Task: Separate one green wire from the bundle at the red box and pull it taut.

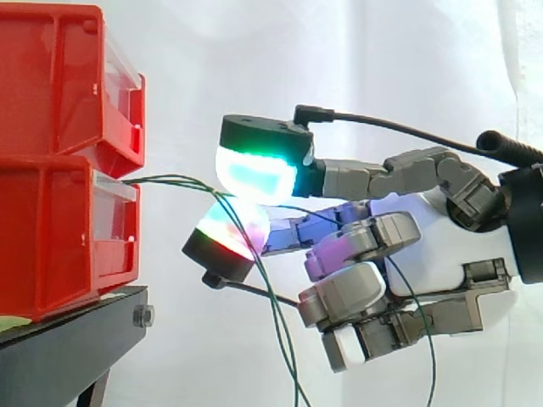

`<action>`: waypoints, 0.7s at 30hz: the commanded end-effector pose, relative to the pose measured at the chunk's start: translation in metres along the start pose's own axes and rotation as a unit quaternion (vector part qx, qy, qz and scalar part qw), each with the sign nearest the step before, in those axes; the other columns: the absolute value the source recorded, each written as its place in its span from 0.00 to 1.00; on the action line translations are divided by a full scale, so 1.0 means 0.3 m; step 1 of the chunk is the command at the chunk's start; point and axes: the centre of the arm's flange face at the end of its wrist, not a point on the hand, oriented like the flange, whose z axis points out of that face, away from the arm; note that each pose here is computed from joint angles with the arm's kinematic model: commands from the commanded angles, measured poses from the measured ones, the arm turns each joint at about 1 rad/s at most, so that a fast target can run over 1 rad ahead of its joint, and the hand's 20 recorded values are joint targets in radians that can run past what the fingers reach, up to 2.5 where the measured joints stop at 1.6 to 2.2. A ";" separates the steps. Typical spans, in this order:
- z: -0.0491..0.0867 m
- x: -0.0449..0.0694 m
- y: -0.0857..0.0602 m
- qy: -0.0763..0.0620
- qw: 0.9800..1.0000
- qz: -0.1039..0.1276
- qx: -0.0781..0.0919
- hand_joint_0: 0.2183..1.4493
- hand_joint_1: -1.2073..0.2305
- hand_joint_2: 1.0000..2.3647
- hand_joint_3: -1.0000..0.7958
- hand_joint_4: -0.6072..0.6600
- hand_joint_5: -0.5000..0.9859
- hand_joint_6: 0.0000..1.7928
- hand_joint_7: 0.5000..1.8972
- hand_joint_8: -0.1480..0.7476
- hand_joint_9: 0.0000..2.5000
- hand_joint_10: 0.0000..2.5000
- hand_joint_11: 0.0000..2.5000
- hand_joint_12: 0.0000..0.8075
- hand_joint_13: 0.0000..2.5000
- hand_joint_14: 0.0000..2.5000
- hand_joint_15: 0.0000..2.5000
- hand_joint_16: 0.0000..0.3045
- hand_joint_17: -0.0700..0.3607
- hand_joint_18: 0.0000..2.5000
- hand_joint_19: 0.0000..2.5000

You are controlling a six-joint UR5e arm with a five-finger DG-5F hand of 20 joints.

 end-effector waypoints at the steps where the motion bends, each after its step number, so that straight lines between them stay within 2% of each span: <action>1: 0.000 -0.002 0.001 -0.001 1.000 0.000 0.001 0.32 0.32 0.01 0.41 0.47 0.23 0.52 0.41 0.39 0.50 0.54 0.55 0.37 0.56 0.01 0.61 0.16 0.41 0.43 0.37; 8: -0.002 0.001 0.000 0.000 1.000 0.000 0.001 0.32 0.31 0.02 0.48 0.44 0.23 0.53 0.42 0.41 0.50 0.53 0.56 0.38 0.56 0.01 0.61 0.15 0.41 0.43 0.36; 12: 0.000 -0.002 0.003 0.000 1.000 0.000 0.000 0.32 0.30 0.02 0.51 0.43 0.25 0.53 0.43 0.42 0.51 0.54 0.53 0.41 0.57 0.01 0.60 0.17 0.43 0.44 0.35; 15: 0.000 -0.003 0.000 -0.001 1.000 -0.001 0.001 0.31 0.30 0.02 0.52 0.44 0.25 0.52 0.44 0.44 0.53 0.50 0.54 0.43 0.57 0.01 0.60 0.17 0.43 0.44 0.35; 19: -0.024 -0.013 0.045 -0.001 1.000 -0.006 0.007 0.31 0.30 0.01 0.53 0.45 0.25 0.52 0.44 0.45 0.54 0.48 0.54 0.44 0.57 0.01 0.60 0.18 0.44 0.45 0.35; 21: -0.057 -0.029 0.074 -0.003 1.000 -0.019 0.023 0.31 0.30 0.01 0.52 0.46 0.26 0.52 0.45 0.46 0.55 0.47 0.55 0.44 0.58 0.01 0.60 0.18 0.45 0.45 0.34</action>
